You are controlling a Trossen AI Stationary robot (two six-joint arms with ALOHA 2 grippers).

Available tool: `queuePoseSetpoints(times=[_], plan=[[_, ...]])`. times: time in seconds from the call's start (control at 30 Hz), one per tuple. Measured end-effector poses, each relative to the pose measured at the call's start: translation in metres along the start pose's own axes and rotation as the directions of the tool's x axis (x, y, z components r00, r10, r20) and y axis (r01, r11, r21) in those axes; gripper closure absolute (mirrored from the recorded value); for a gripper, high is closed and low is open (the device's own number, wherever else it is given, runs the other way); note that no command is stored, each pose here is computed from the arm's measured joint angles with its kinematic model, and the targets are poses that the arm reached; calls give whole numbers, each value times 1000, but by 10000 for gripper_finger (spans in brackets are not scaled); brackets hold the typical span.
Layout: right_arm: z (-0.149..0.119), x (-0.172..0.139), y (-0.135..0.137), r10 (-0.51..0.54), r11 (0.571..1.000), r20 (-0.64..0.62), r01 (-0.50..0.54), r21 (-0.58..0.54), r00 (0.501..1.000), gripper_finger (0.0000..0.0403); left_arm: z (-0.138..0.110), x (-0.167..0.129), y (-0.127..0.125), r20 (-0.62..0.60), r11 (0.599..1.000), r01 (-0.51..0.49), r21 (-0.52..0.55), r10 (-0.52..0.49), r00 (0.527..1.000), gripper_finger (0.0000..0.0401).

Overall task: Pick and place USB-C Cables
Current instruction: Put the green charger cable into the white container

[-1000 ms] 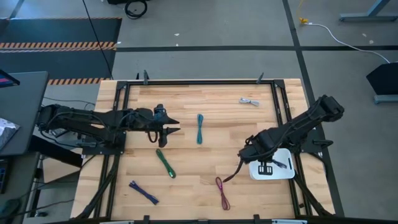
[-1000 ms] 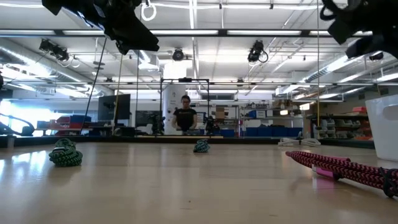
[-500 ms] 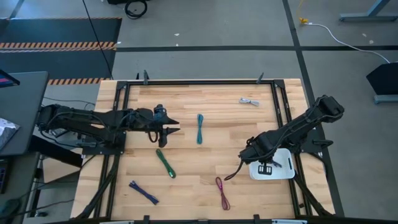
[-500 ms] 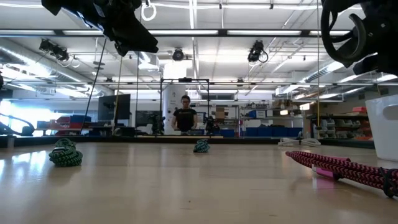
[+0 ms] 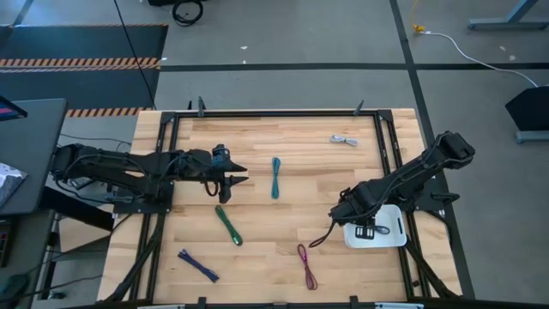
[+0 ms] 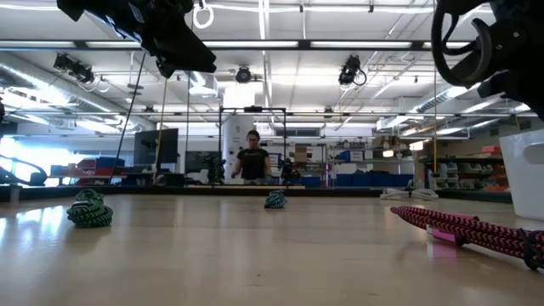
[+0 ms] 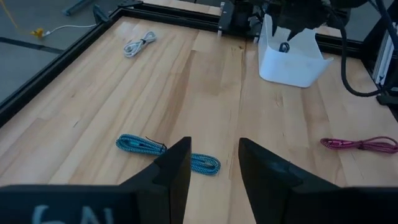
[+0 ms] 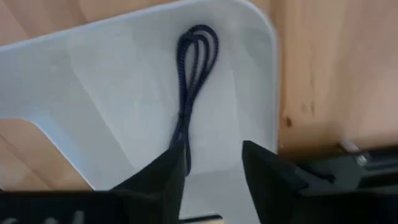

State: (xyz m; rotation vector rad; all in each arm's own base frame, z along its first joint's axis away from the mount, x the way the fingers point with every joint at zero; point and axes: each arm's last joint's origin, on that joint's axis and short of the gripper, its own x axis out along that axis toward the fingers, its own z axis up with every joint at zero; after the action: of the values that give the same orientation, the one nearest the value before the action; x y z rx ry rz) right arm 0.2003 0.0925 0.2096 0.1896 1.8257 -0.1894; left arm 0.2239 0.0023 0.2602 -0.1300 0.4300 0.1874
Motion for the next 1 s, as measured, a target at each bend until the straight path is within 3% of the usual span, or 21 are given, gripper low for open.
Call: queuePoseSetpoints(times=[0.17, 0.3, 0.43, 0.63, 0.73, 0.87, 0.93, 1.0], plan=[[6, -26, -1, 10, 998, 56, -13, 65, 998, 213, 0, 0, 2, 8, 993, -59, -99, 60, 998, 259], [15, -56, 2, -9, 997, 235, -8, 71, 972, 215, -7, 2, 4, -53, 983, -115, -140, 109, 993, 259], [30, -82, 6, -20, 997, 472, -19, 76, 881, 217, -15, 4, 6, -132, 982, -149, -117, 133, 982, 259], [56, -103, 15, 109, 994, 710, -83, -71, 695, 218, -32, 9, 7, -286, 975, -192, -114, 153, 946, 259], [62, -108, 14, 135, 990, 748, -64, -123, 649, 217, -37, 11, 3, -348, 989, -114, -97, 73, 935, 259], [63, -107, 9, 120, 988, 739, -9, -153, 663, 219, -41, 9, -11, -385, 997, 80, 1, -73, 920, 259], [63, -106, 6, 110, 987, 733, 11, -159, 671, 219, -43, 6, -22, -397, 978, 173, 119, -112, 911, 259], [63, -106, 4, 99, 986, 726, 33, -165, 680, 219, -46, 2, -34, -407, 921, 276, 274, -149, 901, 259]])
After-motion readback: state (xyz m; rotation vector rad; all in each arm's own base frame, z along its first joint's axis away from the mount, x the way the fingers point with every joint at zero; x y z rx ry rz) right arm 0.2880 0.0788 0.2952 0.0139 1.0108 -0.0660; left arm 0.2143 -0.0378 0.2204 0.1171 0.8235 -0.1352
